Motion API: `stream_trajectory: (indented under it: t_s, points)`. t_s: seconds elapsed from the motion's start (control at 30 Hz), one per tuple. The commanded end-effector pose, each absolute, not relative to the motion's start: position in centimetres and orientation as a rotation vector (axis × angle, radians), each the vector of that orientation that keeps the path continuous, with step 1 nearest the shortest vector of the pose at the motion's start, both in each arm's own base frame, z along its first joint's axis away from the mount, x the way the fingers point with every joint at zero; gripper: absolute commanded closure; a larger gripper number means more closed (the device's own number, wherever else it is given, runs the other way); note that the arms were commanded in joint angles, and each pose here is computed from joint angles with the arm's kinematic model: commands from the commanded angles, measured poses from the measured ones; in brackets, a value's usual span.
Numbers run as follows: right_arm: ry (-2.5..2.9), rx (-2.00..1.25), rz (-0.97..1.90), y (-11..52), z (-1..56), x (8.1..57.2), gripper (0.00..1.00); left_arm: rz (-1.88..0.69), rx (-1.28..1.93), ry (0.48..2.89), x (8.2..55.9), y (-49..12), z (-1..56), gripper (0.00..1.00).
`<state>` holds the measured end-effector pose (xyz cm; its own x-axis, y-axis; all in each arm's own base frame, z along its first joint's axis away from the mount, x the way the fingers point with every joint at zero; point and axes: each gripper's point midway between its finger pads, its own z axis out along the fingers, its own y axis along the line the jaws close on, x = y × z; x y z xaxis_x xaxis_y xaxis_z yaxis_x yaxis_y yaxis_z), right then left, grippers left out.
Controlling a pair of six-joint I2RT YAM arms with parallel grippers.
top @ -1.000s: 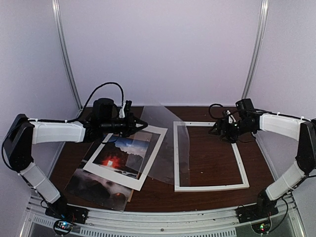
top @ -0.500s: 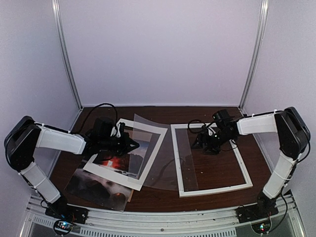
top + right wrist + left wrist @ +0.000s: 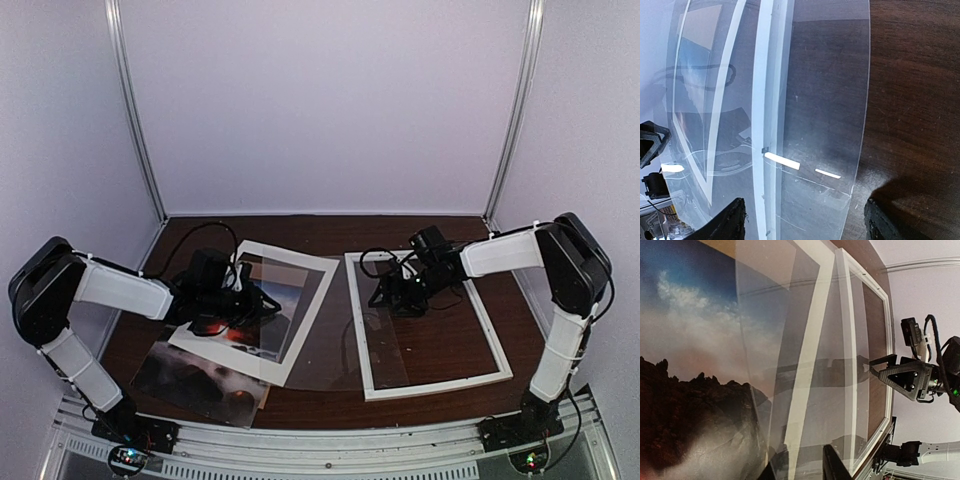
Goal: Put the photo into the frame
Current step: Adjust the glass panel.
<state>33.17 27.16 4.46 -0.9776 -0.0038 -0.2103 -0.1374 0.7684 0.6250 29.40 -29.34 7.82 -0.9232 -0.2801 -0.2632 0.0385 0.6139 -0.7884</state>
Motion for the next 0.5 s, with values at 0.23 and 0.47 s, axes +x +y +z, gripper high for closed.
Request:
stream_trajectory:
  t_s: [0.23,0.47]
  points:
    - [2.776,-0.132,0.98,27.64,3.8,33.44,0.2,-1.245,-0.066,2.507,28.88,-30.38,8.88,0.8]
    - [2.78,-0.14,0.981,27.71,3.63,33.24,0.2,-1.263,-0.059,2.52,29.14,-30.95,8.7,0.87]
